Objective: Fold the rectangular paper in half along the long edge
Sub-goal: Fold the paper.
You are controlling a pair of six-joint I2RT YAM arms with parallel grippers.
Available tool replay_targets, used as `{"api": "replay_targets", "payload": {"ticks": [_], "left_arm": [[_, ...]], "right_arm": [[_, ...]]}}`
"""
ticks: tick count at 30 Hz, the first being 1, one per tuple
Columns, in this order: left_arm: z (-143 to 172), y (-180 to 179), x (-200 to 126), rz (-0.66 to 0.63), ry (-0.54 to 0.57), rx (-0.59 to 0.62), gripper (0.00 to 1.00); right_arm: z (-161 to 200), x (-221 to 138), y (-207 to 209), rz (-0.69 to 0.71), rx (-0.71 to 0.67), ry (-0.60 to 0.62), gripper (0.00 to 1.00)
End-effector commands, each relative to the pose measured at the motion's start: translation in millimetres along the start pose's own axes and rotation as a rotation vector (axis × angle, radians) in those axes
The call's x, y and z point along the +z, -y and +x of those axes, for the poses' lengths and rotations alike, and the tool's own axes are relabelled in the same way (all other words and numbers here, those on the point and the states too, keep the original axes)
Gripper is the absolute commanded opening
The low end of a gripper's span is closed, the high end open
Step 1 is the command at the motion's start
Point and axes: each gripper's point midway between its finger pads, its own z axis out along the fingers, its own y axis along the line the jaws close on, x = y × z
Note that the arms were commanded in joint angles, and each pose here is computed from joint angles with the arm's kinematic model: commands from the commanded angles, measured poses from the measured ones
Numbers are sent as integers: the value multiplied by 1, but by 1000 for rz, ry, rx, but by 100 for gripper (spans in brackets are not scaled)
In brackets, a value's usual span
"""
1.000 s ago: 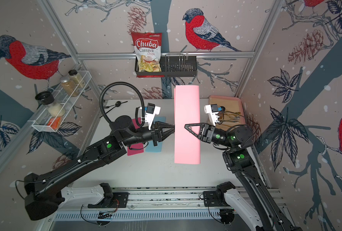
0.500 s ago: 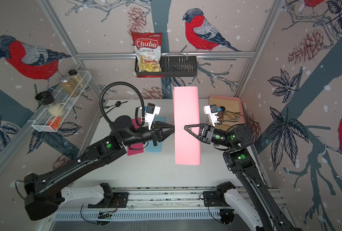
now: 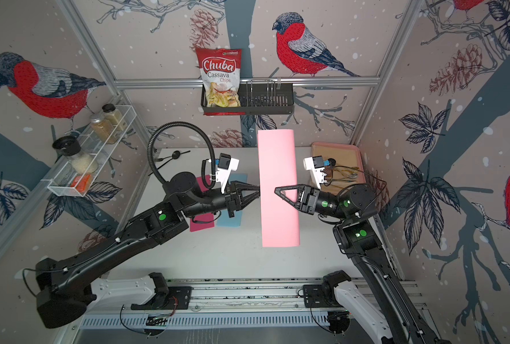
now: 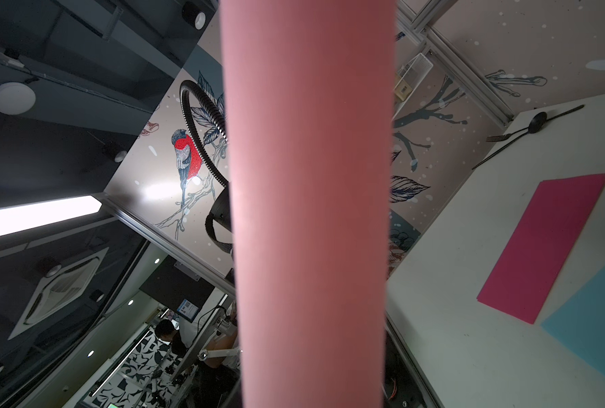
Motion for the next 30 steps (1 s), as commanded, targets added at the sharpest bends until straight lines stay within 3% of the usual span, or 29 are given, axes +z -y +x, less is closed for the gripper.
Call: {"api": "replay_targets", "payload": {"ticks": [1, 25, 27, 30], "left_arm": [[-6, 9, -1, 28, 16, 22, 0], [-4, 7, 0, 25, 12, 22, 0], [-5, 8, -1, 24, 16, 23, 3], [-7, 9, -2, 22, 19, 25, 17]], "right_arm": [[3, 0, -5, -13, -37, -25, 29], [0, -1, -8, -15, -47, -1, 25], [0, -1, -9, -14, -50, -2, 25], [-1, -2, -10, -14, -53, -1, 24]]}}
